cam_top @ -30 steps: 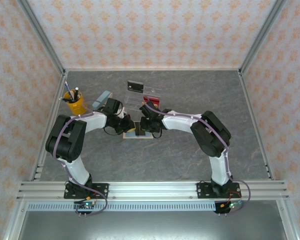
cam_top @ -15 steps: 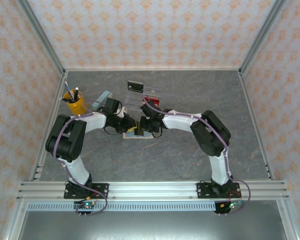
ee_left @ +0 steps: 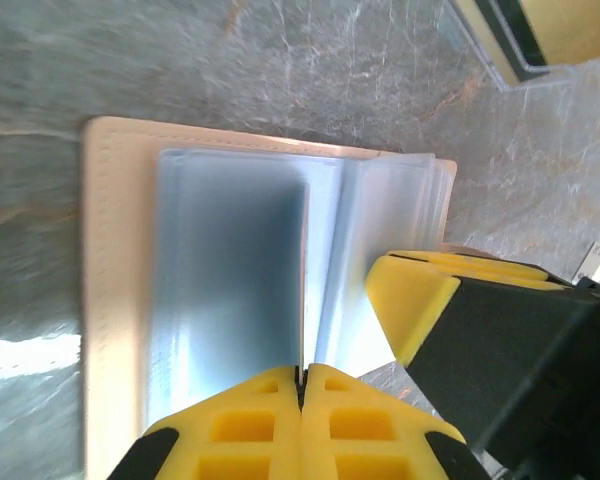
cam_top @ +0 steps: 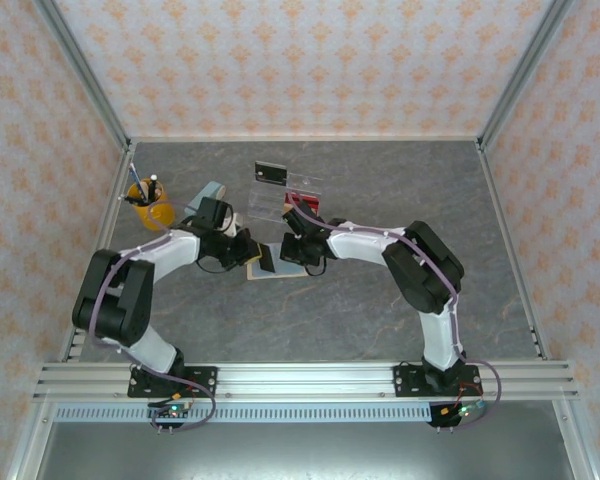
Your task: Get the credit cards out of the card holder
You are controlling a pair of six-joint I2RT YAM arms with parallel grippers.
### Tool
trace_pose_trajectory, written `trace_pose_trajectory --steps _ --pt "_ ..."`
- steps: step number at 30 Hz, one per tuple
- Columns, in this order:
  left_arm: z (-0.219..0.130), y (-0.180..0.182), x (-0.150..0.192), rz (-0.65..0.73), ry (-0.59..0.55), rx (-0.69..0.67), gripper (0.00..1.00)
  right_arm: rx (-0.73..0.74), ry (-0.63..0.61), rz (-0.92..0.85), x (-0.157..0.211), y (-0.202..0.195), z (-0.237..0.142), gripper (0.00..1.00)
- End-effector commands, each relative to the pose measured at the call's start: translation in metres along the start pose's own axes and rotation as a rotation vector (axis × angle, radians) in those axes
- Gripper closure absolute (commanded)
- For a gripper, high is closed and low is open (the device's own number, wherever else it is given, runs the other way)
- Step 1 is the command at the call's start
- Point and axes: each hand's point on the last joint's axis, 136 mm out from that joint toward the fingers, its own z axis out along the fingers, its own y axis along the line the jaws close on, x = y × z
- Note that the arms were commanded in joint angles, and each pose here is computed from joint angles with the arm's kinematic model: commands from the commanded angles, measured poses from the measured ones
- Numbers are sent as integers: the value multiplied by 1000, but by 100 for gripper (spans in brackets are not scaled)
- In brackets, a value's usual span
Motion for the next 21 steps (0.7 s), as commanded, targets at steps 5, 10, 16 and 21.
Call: trace_pose_trajectory --steps 5,10,16,21 --pt "-45 0 -8 42 -144 -70 99 -90 -56 -14 -13 14 -32 75" --pt "-62 -42 -22 54 -185 85 99 -350 -120 15 -36 57 -72 62" --pt "-83 -88 -41 34 -229 270 99 -609 -146 48 -52 86 -113 39" --pt "-94 -109 -52 -6 -261 365 99 -702 -108 75 -55 98 -125 32"
